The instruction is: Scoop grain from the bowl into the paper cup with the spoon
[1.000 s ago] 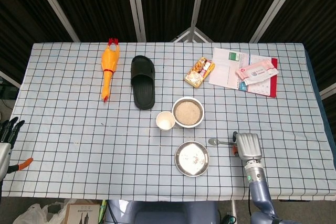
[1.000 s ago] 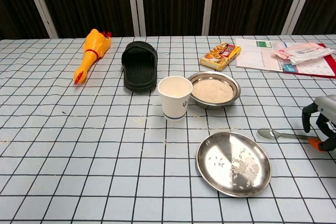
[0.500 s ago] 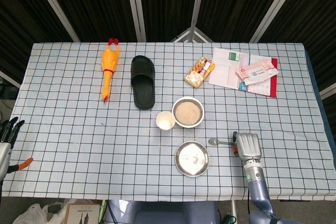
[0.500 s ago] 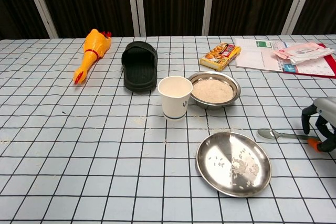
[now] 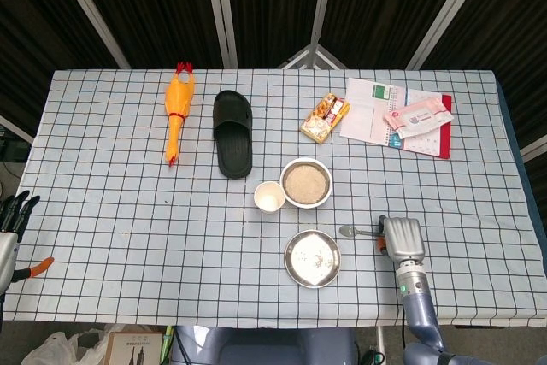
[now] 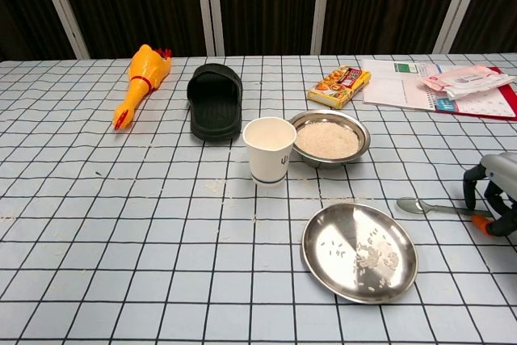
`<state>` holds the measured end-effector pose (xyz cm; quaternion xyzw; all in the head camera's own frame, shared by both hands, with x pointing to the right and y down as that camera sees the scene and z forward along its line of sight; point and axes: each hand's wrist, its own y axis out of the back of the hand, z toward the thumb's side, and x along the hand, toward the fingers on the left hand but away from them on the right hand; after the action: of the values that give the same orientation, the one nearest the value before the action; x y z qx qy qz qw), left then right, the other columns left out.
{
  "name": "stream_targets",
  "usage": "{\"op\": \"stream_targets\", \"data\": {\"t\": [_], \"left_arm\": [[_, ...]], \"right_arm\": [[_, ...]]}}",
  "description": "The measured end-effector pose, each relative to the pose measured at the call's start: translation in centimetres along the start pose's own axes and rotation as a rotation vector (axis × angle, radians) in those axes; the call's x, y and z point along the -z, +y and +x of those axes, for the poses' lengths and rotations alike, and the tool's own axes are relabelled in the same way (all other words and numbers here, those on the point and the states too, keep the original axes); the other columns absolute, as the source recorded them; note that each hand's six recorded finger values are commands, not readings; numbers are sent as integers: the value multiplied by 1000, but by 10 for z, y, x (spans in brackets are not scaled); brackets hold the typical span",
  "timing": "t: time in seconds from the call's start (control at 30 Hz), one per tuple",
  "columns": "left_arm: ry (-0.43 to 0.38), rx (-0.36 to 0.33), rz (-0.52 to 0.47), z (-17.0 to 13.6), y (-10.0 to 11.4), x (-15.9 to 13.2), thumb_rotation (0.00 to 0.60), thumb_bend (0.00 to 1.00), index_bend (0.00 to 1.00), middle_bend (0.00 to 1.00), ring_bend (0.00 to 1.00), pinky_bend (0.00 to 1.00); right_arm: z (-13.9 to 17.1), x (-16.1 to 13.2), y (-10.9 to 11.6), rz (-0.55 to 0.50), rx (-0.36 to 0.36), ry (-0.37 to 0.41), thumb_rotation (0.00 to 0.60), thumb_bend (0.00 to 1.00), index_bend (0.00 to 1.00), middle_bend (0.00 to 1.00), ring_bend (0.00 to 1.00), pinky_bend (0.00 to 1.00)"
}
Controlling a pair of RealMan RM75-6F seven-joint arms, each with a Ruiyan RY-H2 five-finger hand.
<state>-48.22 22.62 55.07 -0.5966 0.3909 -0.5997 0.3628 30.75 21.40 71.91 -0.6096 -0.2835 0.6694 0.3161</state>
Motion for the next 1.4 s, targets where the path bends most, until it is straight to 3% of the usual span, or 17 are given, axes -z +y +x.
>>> {"op": "stream_targets", "data": {"t": [0.33, 0.63, 1.03, 1.4], "left_arm": [[0, 3, -2, 0, 0, 0, 600, 0, 0, 0, 0, 0], [0, 5, -2, 0, 0, 0, 600, 0, 0, 0, 0, 0], [7, 11, -14, 0, 0, 1, 600, 0, 0, 0, 0, 0], [14, 42, -29, 1, -1, 3, 600, 0, 0, 0, 0, 0]], "right_arm": [[1, 3, -2, -7, -1, -6, 600, 506, 613, 831, 987, 1000], [1, 4, 10, -8, 29, 0, 600, 614, 627, 831, 987, 1000], [-8, 1, 63, 60, 119, 14, 600, 675, 630, 831, 987, 1000], [-30, -37, 117, 221, 232, 28, 600, 676, 633, 831, 987, 1000]]}}
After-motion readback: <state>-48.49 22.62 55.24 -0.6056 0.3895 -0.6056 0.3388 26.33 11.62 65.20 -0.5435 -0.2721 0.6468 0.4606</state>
